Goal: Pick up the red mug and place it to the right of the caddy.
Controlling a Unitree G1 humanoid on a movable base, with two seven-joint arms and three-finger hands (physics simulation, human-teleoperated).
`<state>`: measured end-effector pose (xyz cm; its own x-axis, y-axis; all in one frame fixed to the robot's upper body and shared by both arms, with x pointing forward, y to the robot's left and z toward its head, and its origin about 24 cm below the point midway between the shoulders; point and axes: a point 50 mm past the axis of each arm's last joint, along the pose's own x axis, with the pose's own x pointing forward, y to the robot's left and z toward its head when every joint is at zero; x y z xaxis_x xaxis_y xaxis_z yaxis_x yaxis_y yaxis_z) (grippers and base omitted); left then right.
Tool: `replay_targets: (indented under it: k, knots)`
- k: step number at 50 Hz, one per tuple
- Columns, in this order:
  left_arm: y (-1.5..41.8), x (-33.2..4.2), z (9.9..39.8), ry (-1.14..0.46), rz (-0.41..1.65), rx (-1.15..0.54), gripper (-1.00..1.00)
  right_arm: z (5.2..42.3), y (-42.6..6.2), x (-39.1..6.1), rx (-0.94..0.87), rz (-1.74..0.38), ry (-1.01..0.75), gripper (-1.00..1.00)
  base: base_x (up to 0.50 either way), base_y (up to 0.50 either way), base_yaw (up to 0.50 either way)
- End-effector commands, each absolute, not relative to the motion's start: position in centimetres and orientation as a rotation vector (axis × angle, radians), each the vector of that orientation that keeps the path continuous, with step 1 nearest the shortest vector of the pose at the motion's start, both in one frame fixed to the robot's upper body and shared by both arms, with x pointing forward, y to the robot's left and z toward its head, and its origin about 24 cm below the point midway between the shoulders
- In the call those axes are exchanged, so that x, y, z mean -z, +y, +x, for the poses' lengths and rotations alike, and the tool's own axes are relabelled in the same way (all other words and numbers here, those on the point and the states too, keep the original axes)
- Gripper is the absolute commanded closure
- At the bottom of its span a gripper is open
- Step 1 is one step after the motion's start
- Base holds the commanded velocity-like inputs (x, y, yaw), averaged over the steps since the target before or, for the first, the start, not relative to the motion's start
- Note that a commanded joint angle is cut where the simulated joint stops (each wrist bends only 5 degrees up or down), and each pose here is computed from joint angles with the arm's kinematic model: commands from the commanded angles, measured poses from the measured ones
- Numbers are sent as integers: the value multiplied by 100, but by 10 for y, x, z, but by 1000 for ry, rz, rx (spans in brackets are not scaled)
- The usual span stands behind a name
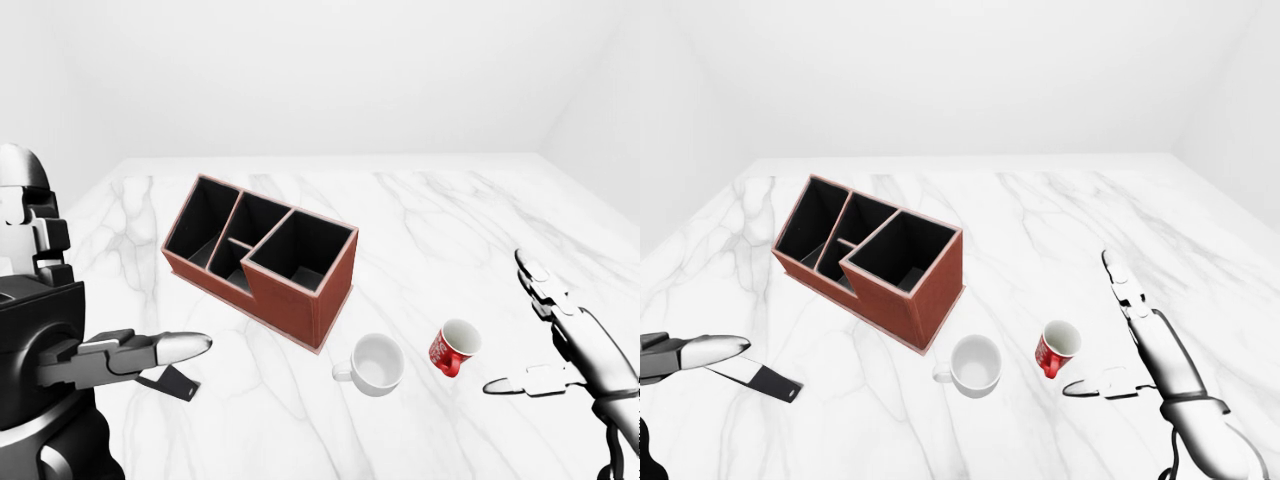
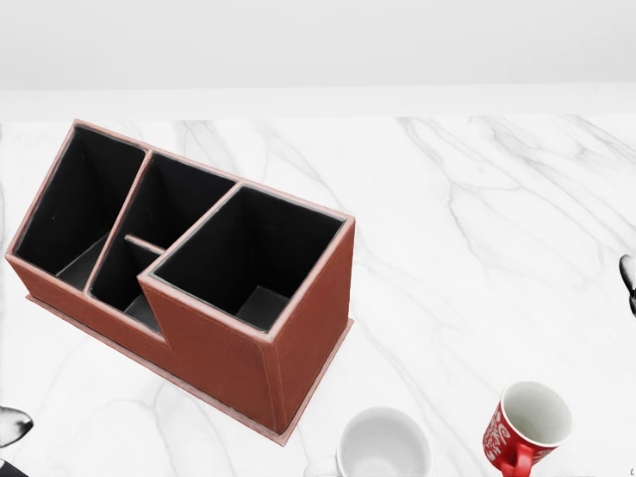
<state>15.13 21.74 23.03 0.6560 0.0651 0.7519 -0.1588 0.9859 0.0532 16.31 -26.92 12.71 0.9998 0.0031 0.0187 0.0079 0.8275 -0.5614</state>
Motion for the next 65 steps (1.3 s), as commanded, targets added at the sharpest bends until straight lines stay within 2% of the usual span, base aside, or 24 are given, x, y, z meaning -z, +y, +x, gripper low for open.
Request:
replay_targets:
  k: [1, 15, 18, 38, 51, 65]
  knots:
    - [218, -229, 152, -840, 118, -127, -100, 160, -275, -111, 21, -575, 64, -96, 0, 0, 0]
    - [218, -228, 153, -832, 121, -131, -100, 174, -287, -114, 5, -615, 75, -96, 0, 0, 0]
    - [219, -227, 153, -824, 121, -130, -100, 172, -290, -102, 0, -628, 148, -96, 0, 0, 0]
    - [218, -224, 156, -809, 122, -128, -100, 181, -299, -81, -23, -716, 311, -97, 0, 0, 0]
    - [218, -223, 157, -798, 120, -127, -100, 205, -302, -91, -53, -816, 311, -97, 0, 0, 0]
    - [220, -222, 158, -796, 120, -130, -100, 213, -299, -77, -103, -865, 389, -97, 0, 0, 0]
